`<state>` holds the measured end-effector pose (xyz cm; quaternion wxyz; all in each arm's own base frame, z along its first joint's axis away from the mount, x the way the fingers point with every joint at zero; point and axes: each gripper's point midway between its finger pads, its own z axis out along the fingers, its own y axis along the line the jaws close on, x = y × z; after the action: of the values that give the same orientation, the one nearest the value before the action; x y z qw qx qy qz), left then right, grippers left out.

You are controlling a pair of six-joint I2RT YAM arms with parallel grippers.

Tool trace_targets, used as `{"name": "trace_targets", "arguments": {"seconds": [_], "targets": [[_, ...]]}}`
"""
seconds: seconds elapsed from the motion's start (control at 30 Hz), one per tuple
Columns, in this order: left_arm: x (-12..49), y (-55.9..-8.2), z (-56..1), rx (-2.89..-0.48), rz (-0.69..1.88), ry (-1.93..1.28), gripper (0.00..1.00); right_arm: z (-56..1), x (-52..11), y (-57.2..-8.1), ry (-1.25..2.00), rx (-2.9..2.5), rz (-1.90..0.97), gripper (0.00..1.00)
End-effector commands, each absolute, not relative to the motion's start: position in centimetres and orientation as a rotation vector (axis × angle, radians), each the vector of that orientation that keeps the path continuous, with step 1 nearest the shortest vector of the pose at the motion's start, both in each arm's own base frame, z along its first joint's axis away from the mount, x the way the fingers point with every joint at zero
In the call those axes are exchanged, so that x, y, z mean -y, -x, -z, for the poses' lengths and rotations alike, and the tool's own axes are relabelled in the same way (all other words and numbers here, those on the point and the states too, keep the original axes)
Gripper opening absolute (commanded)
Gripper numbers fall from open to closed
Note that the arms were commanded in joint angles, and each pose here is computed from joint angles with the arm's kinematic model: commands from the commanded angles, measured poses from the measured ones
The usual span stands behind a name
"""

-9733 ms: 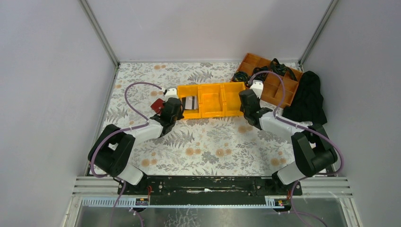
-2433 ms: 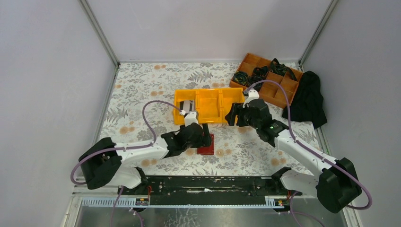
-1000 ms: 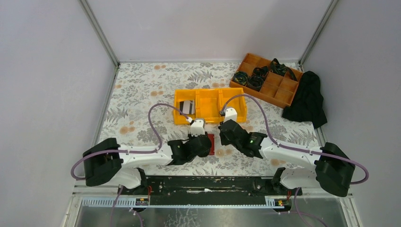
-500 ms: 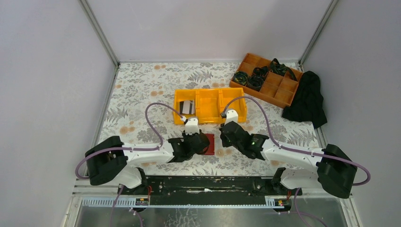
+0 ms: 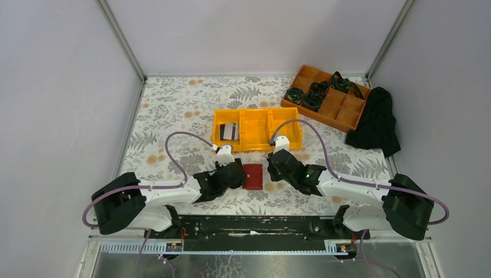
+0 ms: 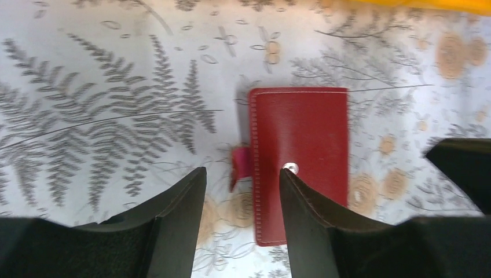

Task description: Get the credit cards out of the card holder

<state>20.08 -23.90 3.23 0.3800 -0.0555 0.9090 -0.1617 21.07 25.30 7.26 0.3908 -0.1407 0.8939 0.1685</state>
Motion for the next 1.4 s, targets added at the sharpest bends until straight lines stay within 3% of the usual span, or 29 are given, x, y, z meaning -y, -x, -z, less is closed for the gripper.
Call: {"name": "trace_targets", "arguments": {"seconds": [0.0, 0.23, 0.43, 0.8, 1.1, 1.37], "targets": [[27.5, -20.5, -5.8, -2.253, 0.643, 0.115, 0.57, -7.2, -26.1, -21.2, 0.342, -2.263, -0.466, 0.14], [28.3, -18.9, -8.0, -2.265, 0.779, 0.069, 0.56, -7.3, -25.7, -21.1, 0.336, -2.257, -0.457, 0.15], [25.6, -17.7, -5.2, -2.38, 0.633, 0.133, 0.62, -7.5, -25.7, -21.2, 0.334, -2.244, -0.465, 0.23], [27.1, -16.8, -2.8, -2.381, 0.71, 0.139, 0.7, -7.1, -25.6, -21.3, 0.324, -2.251, -0.451, 0.29], [30.7, -16.6, -4.2, -2.361, 0.784, 0.054, 0.61, -6.9, -25.3, -21.3, 0.312, -2.252, -0.444, 0.32], [30.4, -16.5, -6.4, -2.324, 0.781, 0.08, 0.52, -6.4, -24.7, -21.4, 0.289, -2.258, -0.404, 0.33]]}}
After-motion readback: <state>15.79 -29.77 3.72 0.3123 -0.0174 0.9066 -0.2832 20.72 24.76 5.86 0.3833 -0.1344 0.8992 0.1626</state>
